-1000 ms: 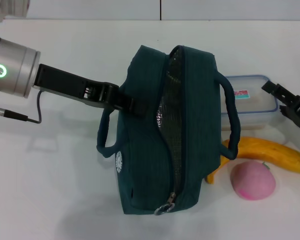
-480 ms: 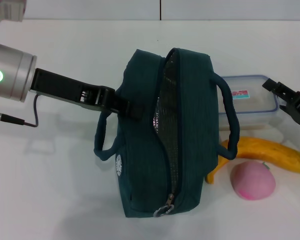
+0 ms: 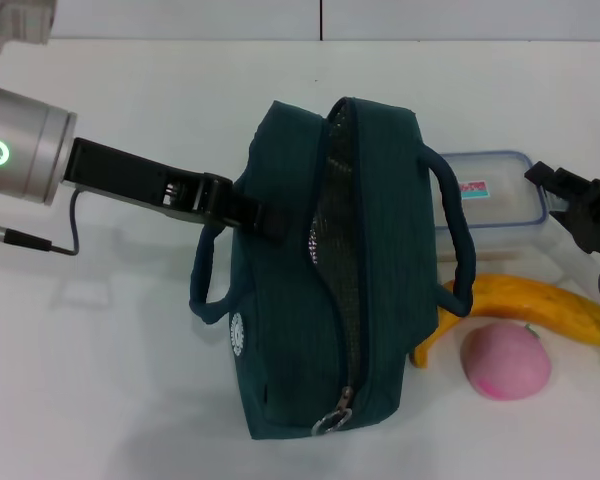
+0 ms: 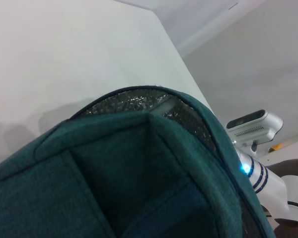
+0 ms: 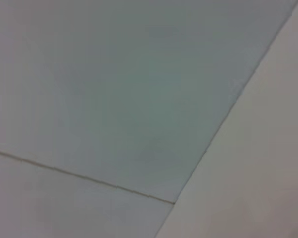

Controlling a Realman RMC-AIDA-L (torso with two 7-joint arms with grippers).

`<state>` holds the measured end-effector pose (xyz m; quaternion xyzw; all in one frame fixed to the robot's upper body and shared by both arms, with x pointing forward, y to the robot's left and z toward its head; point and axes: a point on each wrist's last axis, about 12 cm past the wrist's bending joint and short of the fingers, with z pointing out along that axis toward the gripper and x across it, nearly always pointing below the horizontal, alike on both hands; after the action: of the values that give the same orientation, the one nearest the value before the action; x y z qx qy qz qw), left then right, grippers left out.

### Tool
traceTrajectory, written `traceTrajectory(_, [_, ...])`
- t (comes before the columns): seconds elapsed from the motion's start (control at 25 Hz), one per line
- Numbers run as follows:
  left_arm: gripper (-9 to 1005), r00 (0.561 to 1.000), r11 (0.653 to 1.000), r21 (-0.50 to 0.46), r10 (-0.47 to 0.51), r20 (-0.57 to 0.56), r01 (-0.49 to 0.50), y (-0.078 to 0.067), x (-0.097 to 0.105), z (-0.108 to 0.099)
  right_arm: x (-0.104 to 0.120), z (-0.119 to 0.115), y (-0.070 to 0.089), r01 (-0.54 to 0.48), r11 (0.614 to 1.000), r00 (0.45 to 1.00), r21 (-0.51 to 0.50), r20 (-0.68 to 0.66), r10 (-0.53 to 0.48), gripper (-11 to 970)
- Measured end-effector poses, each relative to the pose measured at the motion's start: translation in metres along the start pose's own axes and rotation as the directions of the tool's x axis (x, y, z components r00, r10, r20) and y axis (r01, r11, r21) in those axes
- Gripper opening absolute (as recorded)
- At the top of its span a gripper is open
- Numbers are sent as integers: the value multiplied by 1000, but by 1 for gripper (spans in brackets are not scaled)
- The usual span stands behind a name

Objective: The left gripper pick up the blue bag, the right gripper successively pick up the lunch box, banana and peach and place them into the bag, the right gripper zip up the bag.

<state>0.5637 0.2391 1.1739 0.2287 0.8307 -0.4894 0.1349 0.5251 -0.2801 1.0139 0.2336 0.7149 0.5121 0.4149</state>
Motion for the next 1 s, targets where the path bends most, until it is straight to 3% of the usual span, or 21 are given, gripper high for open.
traceTrajectory(0.24, [34,1000,1000,8,-4,-1,4,0,1,3,3,-4,-2,-85,996,996,0,8,85,243])
traceTrajectory(0.64, [34,1000,1000,14,-6,-1,6,-1,1,5,9,-8,0,-241,970,970,-38,21,242,220])
traceTrajectory(1.0, [34,1000,1000,14,-3,6,3,-1,0,4,7,-15,5,-275,955,958,-113,57,282,212])
